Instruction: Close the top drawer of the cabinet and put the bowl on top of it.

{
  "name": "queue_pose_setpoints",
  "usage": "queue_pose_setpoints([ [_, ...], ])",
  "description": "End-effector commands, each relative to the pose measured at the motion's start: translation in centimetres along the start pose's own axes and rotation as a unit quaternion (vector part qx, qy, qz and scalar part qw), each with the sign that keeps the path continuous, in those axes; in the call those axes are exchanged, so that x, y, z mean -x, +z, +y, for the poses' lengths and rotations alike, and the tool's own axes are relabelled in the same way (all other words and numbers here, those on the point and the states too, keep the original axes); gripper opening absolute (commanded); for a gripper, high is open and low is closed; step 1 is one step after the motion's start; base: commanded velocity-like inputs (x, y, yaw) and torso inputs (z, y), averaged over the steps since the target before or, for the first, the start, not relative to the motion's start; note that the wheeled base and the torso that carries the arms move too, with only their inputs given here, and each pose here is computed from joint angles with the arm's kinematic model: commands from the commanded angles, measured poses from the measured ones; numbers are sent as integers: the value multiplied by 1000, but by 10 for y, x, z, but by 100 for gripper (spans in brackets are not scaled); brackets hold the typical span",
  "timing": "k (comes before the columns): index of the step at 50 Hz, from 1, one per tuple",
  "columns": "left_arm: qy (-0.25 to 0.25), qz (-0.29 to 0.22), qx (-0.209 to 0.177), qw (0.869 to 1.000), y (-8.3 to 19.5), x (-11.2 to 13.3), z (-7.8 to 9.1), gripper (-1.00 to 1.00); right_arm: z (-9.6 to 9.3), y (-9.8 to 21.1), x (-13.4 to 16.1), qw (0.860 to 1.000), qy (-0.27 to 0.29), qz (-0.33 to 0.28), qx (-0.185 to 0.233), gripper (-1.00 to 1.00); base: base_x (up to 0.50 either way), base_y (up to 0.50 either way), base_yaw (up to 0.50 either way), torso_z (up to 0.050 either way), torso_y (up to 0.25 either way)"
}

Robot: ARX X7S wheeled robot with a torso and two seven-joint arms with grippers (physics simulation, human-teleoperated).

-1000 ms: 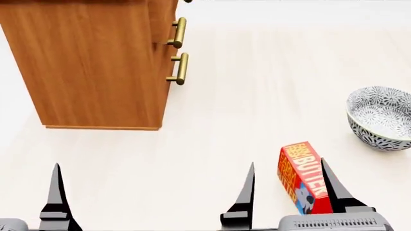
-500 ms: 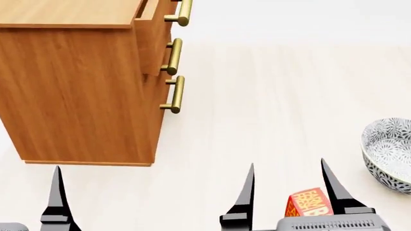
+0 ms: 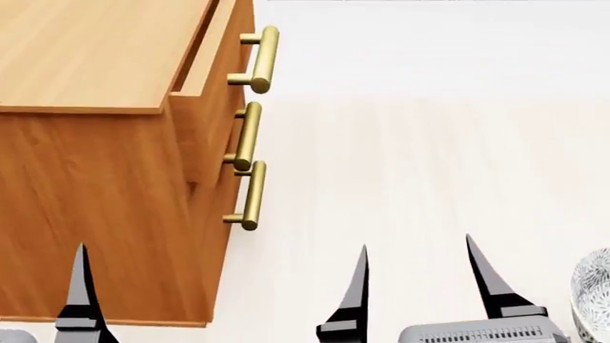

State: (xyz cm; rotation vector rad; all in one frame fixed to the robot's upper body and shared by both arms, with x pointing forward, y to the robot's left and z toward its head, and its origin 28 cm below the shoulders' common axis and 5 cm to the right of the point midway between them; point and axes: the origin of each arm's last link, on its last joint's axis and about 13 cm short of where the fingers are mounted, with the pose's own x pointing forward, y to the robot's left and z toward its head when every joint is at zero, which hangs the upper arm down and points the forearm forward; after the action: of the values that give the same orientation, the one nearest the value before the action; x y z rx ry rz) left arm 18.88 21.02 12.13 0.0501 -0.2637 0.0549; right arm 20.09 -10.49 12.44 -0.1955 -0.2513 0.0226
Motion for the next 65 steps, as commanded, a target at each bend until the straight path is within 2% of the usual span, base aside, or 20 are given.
queue_pose_setpoints([
  [1, 0, -1, 0, 1000, 1, 0, 0, 100, 0, 0, 0, 1000, 4, 0, -1, 100, 500, 0, 0, 0, 0],
  [18, 2, -2, 0, 1000, 1, 1, 2, 100, 1, 0, 0, 1000, 5, -2, 0, 100, 500, 0, 0, 0, 0],
  [19, 5, -1, -3, 1000, 2, 3, 4, 100, -14, -17, -28, 991, 52, 73, 104, 100, 0, 0, 0, 0, 0],
  [20, 5, -1, -4, 1000, 2, 3, 4, 100, -26, -22, -60, 985, 23, 118, 123, 100, 0, 0, 0, 0, 0],
  [21, 5, -1, -4, 1000, 2, 2, 4, 100, -36, 0, -91, 988, -2, 80, 129, 100, 0, 0, 0, 0, 0],
  [22, 5, -2, -4, 1000, 2, 3, 4, 100, -38, 8, -98, 989, -7, 66, 131, 100, 0, 0, 0, 0, 0],
  [36, 2, -2, -5, 1000, 3, 3, 2, 100, -46, 22, -115, 987, -20, 66, 143, 100, 0, 0, 0, 0, 0],
  [46, 1, -1, -7, 1000, 3, 3, 1, 100, -33, 35, -153, 984, -11, 69, 163, 100, 0, 0, 0, 0, 0],
  [65, -3, 1, -11, 1000, 1, 3, 0, 100, -1, 48, -196, 986, 10, 70, 153, 100, 0, 0, 0, 0, 0],
])
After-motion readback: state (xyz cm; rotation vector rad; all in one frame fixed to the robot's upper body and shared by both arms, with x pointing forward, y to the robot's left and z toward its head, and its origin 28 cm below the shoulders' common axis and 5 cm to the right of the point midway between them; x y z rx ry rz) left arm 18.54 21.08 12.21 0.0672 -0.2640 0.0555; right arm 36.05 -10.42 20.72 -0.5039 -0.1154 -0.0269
